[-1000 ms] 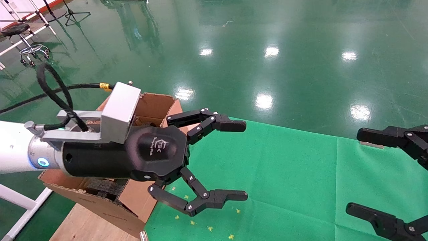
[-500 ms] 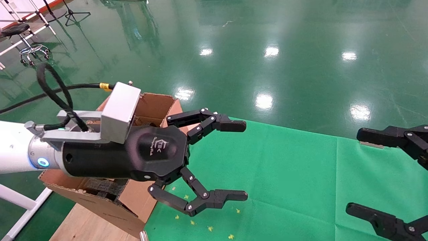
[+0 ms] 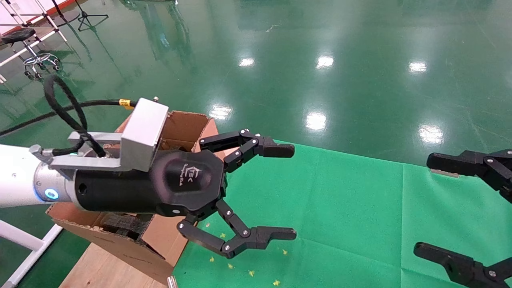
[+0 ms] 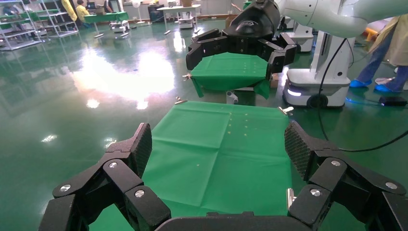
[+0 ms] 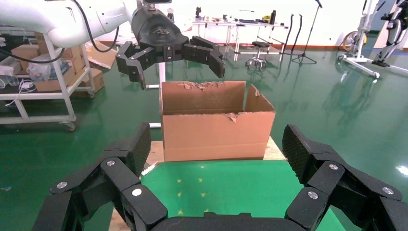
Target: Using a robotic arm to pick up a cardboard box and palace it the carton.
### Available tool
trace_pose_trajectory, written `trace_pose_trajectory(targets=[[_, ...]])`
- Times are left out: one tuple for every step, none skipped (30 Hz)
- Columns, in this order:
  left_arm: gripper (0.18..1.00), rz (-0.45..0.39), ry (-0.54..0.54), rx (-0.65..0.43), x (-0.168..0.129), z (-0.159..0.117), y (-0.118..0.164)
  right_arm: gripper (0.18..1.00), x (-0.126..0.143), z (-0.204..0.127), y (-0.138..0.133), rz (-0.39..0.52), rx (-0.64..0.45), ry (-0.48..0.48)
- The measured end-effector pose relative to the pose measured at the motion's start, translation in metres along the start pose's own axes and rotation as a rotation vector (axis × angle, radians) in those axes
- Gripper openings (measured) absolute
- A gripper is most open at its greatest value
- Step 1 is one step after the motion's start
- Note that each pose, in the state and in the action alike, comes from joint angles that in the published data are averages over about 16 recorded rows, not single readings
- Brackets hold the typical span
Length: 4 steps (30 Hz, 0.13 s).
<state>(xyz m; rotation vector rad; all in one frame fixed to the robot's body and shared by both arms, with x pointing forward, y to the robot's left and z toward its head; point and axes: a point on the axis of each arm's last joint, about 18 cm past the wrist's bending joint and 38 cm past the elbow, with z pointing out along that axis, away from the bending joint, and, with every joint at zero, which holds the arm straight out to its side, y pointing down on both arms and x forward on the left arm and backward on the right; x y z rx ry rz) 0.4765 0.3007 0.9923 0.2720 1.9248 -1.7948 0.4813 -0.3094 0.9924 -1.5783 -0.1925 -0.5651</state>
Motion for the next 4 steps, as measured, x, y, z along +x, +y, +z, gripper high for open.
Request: trace_pose_trajectory(targets=[[1.001, 0.000, 0.000, 0.000, 0.0000, 0.0000, 0.0000, 1.001, 0.0000, 0.0000, 0.0000, 0.000, 0.000, 0.000], [1.001, 0.000, 0.000, 0.000, 0.0000, 0.0000, 0.0000, 1.001, 0.0000, 0.0000, 0.0000, 0.000, 0.000, 0.000], [1.001, 0.000, 0.000, 0.000, 0.0000, 0.0000, 0.0000, 1.001, 0.0000, 0.0000, 0.0000, 0.000, 0.000, 0.000], [1.001, 0.000, 0.000, 0.000, 0.0000, 0.0000, 0.0000, 1.001, 0.0000, 0.0000, 0.0000, 0.000, 0.000, 0.000]])
